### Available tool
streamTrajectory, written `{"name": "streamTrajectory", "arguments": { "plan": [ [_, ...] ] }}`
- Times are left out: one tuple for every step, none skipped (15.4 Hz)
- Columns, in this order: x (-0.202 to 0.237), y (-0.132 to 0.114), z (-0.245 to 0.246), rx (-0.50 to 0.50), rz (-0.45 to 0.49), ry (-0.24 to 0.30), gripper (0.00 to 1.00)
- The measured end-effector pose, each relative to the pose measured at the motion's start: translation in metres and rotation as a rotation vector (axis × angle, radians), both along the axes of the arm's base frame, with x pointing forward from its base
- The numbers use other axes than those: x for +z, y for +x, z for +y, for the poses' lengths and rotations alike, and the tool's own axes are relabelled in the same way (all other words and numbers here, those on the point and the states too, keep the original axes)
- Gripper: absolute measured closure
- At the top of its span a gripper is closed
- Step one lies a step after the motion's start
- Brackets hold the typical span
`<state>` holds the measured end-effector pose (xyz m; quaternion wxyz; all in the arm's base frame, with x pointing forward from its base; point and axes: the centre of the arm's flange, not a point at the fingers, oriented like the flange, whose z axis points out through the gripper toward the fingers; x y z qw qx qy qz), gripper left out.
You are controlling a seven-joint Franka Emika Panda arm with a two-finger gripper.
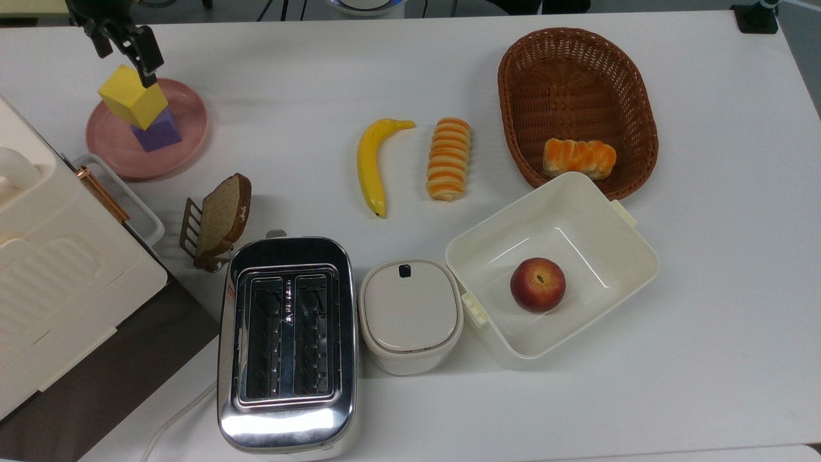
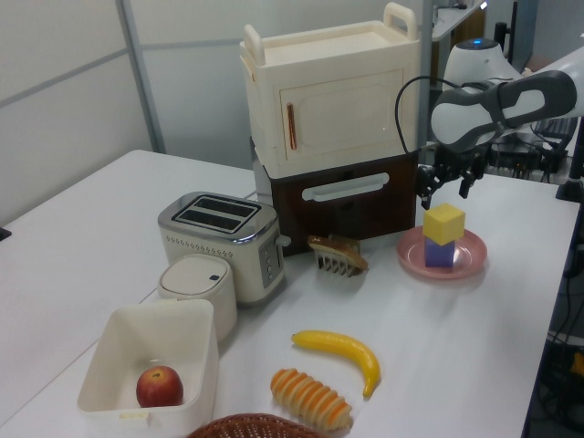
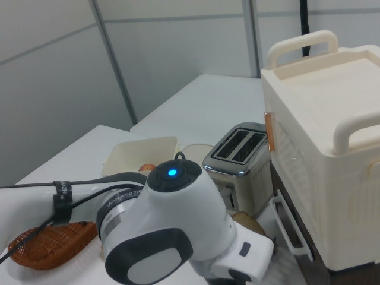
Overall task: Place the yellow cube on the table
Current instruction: 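Move the gripper over the yellow cube on the pink plate, then lower the gripper and close it on the yellow cube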
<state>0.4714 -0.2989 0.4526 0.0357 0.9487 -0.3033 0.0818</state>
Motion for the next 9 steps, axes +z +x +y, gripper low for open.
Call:
{"name": "streamTrajectory", "arguments": {
  "plan": [
    [-0.001, -0.002, -0.004, -0.006, -0.002, -0.002, 0.00],
    [-0.002, -0.001, -0.005, -0.006, -0.009, -0.007, 0.00],
    [-0.004, 0.000, -0.006, -0.005, -0.012, -0.010, 0.00],
    [-0.008, 0.002, -0.006, -0.004, -0.009, -0.011, 0.00],
    [-0.016, 0.003, -0.007, 0.000, 0.000, -0.011, 0.00],
    [-0.021, 0.005, -0.008, 0.005, 0.005, -0.014, 0.00],
    [-0.024, 0.006, -0.008, 0.008, 0.007, -0.017, 0.00],
    [-0.027, 0.006, -0.009, 0.009, 0.009, -0.019, 0.00],
    [-0.029, 0.007, -0.009, 0.010, 0.012, -0.018, 0.00]
  ]
}}
